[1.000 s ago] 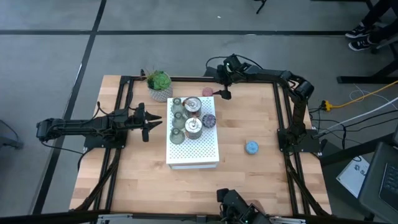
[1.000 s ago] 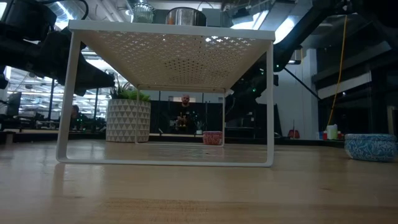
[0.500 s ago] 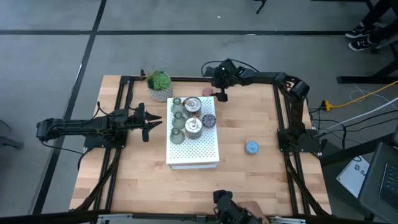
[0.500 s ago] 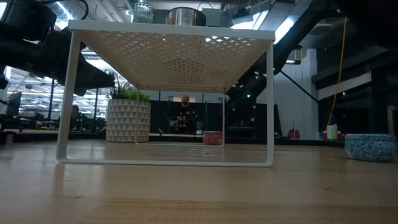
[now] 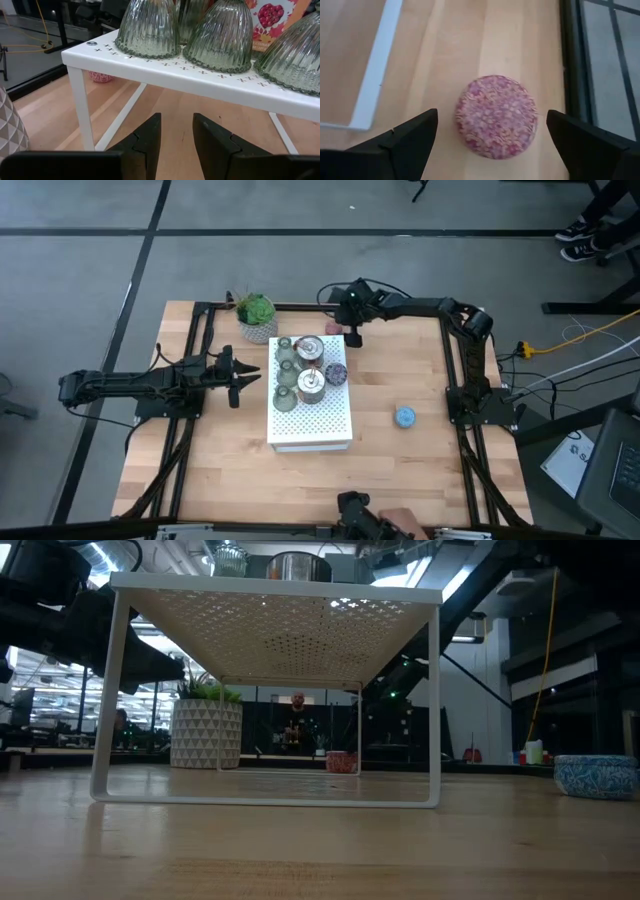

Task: Pick & Place candle stick holders
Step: Align the red patterned scented candle with the black patterned scented candle on the shelf

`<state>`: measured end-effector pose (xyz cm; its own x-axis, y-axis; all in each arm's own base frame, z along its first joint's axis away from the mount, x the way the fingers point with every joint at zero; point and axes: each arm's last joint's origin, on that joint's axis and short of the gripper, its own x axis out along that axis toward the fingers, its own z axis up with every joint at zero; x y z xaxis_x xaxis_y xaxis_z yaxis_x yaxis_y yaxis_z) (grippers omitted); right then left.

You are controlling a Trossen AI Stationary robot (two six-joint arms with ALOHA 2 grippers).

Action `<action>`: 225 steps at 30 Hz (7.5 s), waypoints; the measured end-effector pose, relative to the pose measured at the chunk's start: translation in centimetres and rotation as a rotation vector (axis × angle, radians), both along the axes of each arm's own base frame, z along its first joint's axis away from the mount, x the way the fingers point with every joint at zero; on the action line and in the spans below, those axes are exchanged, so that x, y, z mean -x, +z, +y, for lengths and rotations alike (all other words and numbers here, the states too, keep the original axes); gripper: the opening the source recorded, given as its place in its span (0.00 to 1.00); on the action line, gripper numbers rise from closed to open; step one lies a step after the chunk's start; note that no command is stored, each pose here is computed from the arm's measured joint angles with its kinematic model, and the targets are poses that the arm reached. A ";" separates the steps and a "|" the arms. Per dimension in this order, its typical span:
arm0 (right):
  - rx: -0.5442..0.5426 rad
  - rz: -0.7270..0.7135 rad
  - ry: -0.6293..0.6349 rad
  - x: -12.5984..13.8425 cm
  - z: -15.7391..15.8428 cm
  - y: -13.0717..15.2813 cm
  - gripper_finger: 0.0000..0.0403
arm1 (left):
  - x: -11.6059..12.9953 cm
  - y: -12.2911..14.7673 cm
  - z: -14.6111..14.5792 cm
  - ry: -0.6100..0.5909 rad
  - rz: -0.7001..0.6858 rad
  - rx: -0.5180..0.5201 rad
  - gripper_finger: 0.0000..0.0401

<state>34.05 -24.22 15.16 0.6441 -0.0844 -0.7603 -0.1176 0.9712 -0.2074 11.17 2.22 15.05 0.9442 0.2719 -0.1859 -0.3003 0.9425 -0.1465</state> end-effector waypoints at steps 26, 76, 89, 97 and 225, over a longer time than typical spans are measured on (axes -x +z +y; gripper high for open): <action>-0.290 0.077 -0.046 1.5 0.7 -0.4 0.93 | 0.0 0.0 0.0 0.000 0.000 0.000 0.27; -0.477 0.151 -0.356 10.6 4.6 0.0 0.93 | 0.0 0.0 0.0 0.000 0.000 0.000 0.27; -0.411 0.213 -0.485 13.2 10.7 0.7 0.93 | 0.0 0.0 0.0 0.000 0.000 0.000 0.27; -0.441 0.207 -0.455 13.1 13.6 0.8 0.93 | 0.0 0.0 0.0 0.000 0.000 0.000 0.27; -0.136 0.257 -0.235 10.1 20.1 0.1 0.93 | 0.0 0.0 0.0 0.000 0.000 0.000 0.27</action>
<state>23.96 -4.16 15.26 0.4063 -0.0939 -0.9089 0.0801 0.9945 -0.0670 11.18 2.22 15.04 0.9441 0.2719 -0.1862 -0.3004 0.9425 -0.1465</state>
